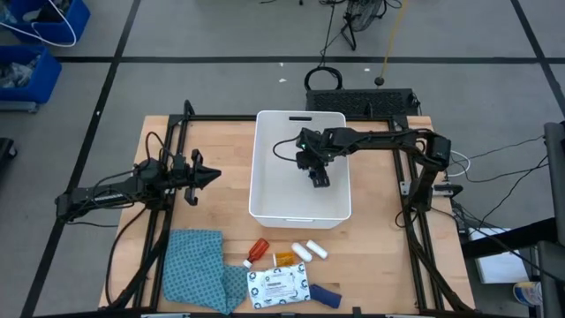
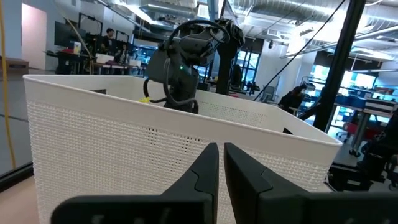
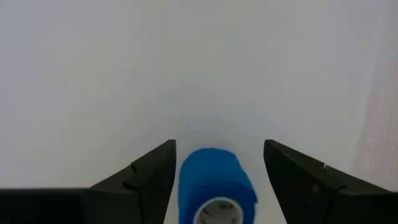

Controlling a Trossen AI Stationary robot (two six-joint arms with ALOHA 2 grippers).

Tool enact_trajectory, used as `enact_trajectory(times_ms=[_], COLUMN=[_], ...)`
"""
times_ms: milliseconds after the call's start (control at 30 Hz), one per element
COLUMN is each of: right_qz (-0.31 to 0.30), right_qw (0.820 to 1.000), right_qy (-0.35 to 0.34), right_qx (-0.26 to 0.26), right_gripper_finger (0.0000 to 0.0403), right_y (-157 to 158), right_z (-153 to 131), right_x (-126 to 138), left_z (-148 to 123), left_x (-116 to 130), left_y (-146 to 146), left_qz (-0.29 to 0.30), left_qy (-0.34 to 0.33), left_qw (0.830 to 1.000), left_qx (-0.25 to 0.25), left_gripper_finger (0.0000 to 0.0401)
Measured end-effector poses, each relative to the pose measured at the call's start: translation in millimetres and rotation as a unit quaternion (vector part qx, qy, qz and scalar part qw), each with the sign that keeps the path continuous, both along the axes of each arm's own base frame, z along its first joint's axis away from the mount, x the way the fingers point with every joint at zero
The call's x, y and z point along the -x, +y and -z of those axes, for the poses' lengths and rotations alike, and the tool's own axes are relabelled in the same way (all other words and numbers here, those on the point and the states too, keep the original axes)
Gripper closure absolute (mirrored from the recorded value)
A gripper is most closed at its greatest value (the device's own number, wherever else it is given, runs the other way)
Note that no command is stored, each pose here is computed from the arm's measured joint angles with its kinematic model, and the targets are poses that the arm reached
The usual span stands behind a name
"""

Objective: Pick & place medical supplies in basket/bin
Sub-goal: Put the red pill bottle into the white bin

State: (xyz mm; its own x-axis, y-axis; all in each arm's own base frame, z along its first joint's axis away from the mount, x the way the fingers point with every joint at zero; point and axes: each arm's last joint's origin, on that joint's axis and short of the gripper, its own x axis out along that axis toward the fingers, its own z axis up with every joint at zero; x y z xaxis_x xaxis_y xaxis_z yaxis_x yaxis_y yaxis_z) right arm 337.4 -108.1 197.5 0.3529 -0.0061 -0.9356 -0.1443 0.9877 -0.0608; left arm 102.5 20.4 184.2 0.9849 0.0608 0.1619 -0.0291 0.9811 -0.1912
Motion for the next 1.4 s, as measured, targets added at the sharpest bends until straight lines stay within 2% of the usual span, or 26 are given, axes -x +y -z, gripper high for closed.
enact_trajectory(times_ms=[500,700,867,1100,1400], right_qz=[-0.003,-0.011,-0.019,-0.021,-0.036], right_qw=[1.0,0.999,0.996,0.986,0.978], right_qy=[-0.004,-0.033,-0.085,-0.157,-0.201], right_qx=[0.002,0.011,0.026,0.045,0.053], right_gripper_finger=[0.0163,0.0163,0.0171,0.0246,0.0379], right_y=[2,10,19,29,43], right_z=[-4,-29,-61,-101,-124], right_x=[0,8,19,38,51], left_z=[0,0,0,0,0], left_x=[0,0,0,0,0], left_y=[0,0,0,0,0], left_qz=[0.0,-0.001,-0.001,-0.001,-0.001], left_qy=[0.0,0.001,0.001,0.001,0.001], left_qw=[1.0,1.0,1.0,1.0,1.0], left_qx=[0.0,-0.003,-0.005,-0.006,-0.006], left_gripper_finger=[0.0373,0.0373,0.0373,0.0373,0.0373])
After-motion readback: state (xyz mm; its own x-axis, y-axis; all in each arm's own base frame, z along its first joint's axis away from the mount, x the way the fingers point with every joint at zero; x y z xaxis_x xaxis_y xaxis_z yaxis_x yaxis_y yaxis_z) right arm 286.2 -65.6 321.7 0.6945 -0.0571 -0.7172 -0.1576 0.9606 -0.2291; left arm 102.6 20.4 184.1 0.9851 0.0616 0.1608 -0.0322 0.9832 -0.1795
